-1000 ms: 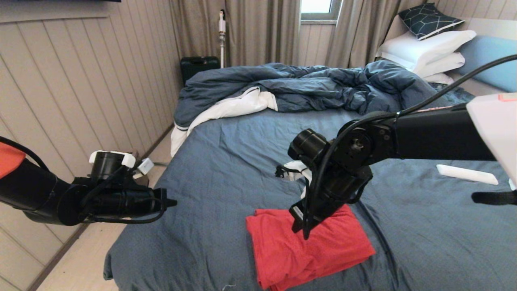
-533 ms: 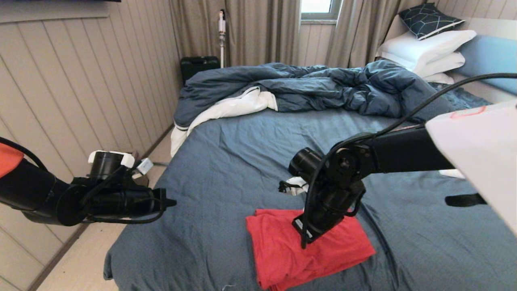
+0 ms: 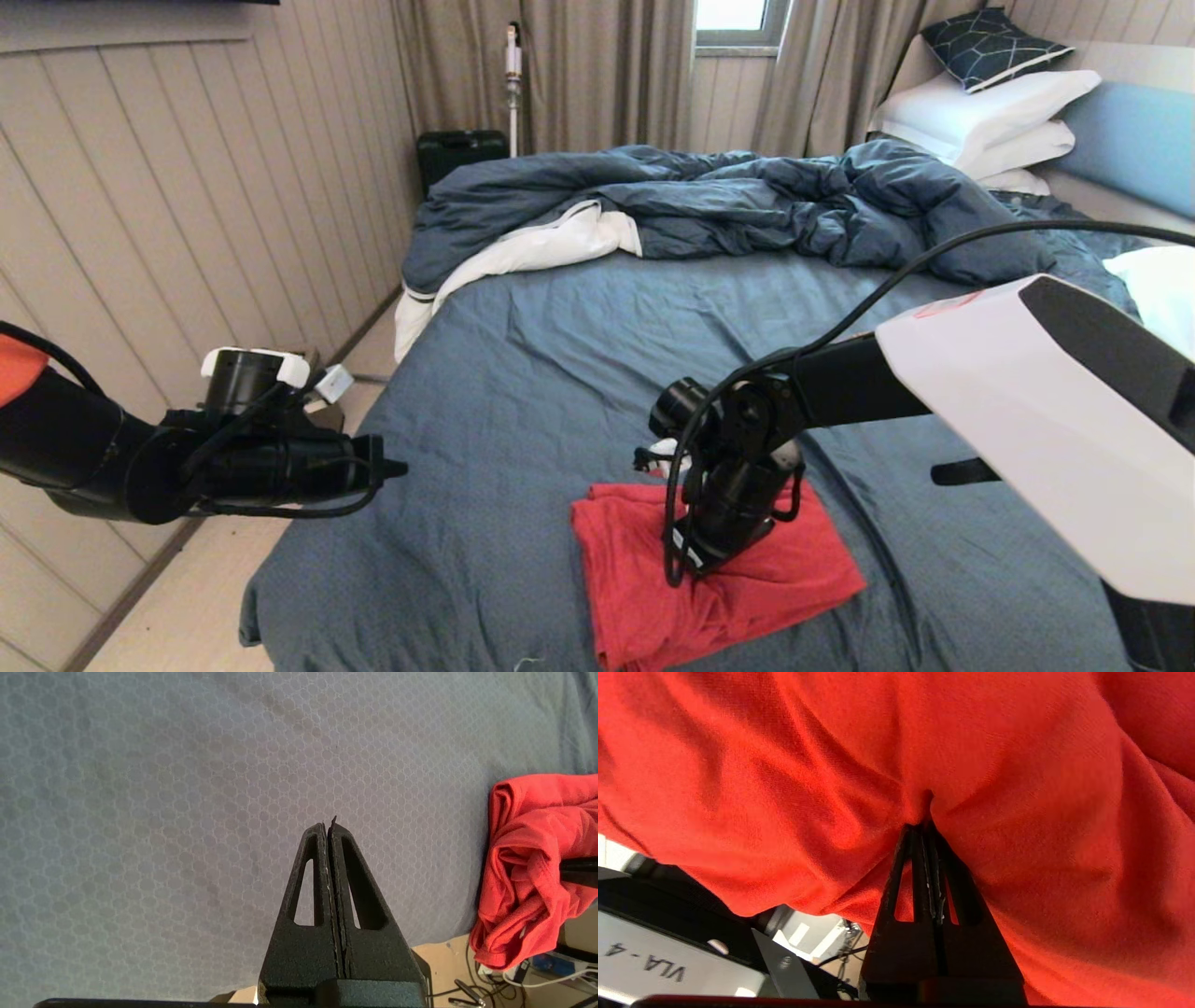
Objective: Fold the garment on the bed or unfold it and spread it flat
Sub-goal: Fold the red T-shirt
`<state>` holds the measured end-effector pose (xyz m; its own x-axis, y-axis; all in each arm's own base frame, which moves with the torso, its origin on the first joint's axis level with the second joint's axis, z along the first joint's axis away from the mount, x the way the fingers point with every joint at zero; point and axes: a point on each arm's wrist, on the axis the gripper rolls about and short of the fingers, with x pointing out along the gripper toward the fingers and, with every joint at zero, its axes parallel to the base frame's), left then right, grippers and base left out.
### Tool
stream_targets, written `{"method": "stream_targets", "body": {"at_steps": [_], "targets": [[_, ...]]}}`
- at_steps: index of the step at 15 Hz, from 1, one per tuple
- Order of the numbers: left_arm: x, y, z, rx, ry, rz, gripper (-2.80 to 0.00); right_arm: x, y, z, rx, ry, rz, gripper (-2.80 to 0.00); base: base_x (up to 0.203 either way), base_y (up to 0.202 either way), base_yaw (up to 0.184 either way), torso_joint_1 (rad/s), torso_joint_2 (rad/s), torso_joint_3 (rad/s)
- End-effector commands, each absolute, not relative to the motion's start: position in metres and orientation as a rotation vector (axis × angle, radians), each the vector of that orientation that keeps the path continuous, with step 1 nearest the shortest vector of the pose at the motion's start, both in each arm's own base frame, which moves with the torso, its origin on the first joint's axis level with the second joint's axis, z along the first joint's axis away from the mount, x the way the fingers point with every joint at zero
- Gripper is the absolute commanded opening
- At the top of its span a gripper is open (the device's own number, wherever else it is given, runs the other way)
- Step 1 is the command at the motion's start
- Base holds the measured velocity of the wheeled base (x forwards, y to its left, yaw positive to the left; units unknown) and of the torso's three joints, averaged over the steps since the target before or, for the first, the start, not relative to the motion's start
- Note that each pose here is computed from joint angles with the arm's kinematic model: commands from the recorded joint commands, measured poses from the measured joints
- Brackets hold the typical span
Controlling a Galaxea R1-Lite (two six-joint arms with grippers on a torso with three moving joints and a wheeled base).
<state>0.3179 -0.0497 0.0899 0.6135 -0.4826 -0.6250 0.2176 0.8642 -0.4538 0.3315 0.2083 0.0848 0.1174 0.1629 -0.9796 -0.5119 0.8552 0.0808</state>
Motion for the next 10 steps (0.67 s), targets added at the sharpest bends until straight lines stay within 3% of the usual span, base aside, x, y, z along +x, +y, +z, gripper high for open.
{"method": "stream_targets", "body": {"at_steps": [1,10], "targets": [[0.316,-0.049,0.093,-0.354,0.809,-0.416,-2.8,0.328,0.207,0.102,-0.291,1.33,0.503,-2.8,0.0,0.0,0.0,0.0,0.0,0.0],[0.307,-0.048,0.106,-0.356,0.775,-0.435,-2.8,0.281,0.177,0.204,-0.173,1.095,0.494,-2.8,0.0,0.0,0.0,0.0,0.0,0.0]]}}
